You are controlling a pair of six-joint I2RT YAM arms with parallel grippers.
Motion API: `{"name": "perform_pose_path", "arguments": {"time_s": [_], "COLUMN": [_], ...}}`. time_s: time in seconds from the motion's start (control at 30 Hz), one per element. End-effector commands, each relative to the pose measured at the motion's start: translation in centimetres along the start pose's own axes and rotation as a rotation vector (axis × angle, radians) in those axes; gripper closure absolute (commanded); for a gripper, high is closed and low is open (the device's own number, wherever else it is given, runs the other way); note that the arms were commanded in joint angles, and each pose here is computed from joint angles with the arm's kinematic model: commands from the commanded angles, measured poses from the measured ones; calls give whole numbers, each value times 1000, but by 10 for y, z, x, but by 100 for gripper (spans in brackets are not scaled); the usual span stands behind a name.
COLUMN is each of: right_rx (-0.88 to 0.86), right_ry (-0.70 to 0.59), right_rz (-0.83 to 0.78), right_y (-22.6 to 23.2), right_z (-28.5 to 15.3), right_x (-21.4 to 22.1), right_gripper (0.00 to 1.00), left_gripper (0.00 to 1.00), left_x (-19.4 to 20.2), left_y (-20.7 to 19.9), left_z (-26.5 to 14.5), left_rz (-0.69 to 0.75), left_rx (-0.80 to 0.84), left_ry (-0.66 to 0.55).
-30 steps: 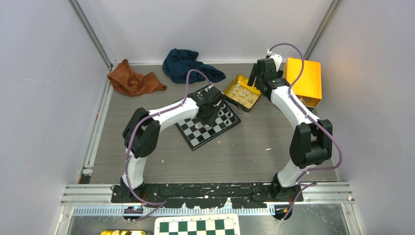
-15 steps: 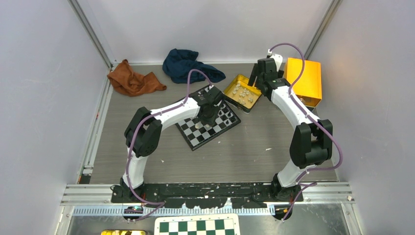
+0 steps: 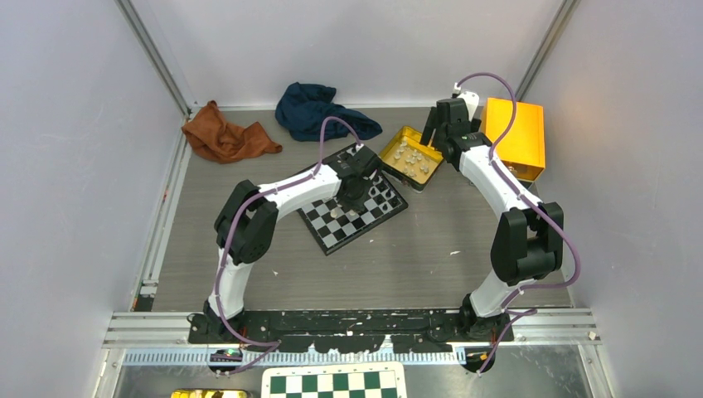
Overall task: Set up the chess pieces on the board
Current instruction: Pick up the chess piece from the chessboard.
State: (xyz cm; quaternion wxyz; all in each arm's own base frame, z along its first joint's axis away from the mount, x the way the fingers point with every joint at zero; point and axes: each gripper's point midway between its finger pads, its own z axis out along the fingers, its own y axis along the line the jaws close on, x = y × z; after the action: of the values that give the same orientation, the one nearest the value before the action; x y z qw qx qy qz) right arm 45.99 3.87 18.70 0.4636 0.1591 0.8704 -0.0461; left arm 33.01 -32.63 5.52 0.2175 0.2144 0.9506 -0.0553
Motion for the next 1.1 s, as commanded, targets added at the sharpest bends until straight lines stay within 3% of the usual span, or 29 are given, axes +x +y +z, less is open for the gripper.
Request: {"name": "perform_pose_path", "arguments": {"time_s": [0.0,0.4,0.8,1.07], "right_rx": [-5,-2,0,-12], "right_ry": [-98,-99,-109,-107], "right_rz": [42,42,45,57], "right_y": [-3,-3,-4,0], "right_z": [-15,-15,-18,-19], "right_x": [-32,-33,-39,-41], "right_gripper": [16,16,16,16], "left_gripper": [76,86,86,88], "left_x": [-17,-19,-48,-66], "left_y": [-1,5,11,51], "left_z": [-10,-24,-81,-120], "left_rz": [19,19,18,17], "left_rx": [-11,-33,-44,-207], "left_ry": [-48,-59,-135,-234]}}
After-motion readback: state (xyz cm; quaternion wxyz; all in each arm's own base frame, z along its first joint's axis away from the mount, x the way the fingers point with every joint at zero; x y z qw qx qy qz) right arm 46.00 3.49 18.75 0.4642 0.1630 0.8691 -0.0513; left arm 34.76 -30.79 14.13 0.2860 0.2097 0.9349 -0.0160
